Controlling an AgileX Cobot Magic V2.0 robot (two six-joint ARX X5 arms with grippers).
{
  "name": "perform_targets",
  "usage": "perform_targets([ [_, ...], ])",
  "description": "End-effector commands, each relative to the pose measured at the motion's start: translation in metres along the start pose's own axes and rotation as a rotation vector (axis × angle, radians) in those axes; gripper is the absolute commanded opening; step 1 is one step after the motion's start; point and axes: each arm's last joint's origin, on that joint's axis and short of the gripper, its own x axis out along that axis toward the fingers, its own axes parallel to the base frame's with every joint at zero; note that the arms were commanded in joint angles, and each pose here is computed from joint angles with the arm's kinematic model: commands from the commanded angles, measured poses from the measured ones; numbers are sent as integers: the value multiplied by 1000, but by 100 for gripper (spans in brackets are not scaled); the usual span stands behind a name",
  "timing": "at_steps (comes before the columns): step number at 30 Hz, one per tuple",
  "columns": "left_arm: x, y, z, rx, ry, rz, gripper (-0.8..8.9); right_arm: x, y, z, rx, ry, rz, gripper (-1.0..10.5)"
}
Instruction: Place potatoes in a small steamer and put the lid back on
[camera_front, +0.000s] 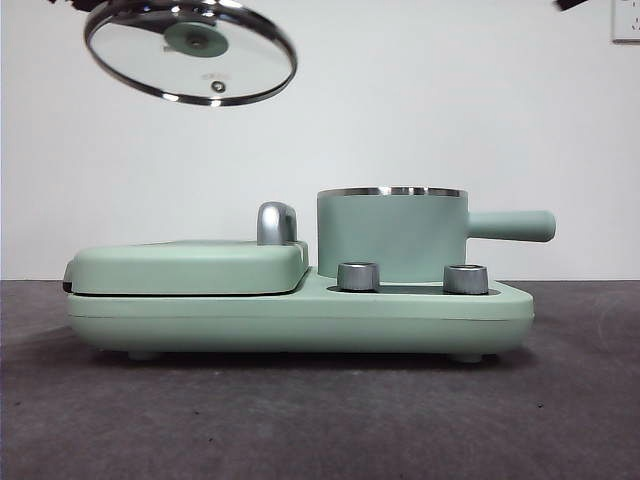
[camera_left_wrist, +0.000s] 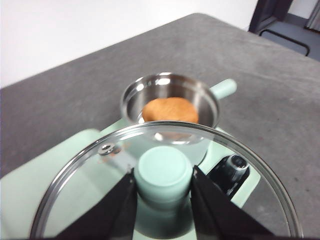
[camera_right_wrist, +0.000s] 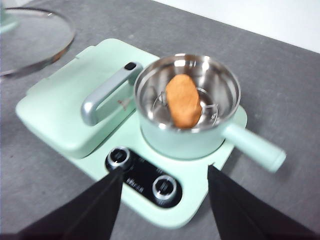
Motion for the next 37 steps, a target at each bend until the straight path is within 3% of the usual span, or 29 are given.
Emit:
perform_targets([
  [1,5,-5,11,42,-73,-23,13,-12,6,-14,87,-21,53,257],
  [4,13,-13,17,75,-125,-54,14,-23,12,-29,127,-34,107,257],
  [9,36,-22,23,118,-201,-45,14,-46,18,-38,167,-97,111,257],
  [14,66,-28,22,139,-237,-41,14,-67,24,-42,153,-182,106,257],
  [27,156,-22,32,140,-196,-68,14,-76,27,-50,183,-164,109,257],
  [37,204,-15,19,158,-171,-71,14,-75,27,-52,190,-143,109,257],
])
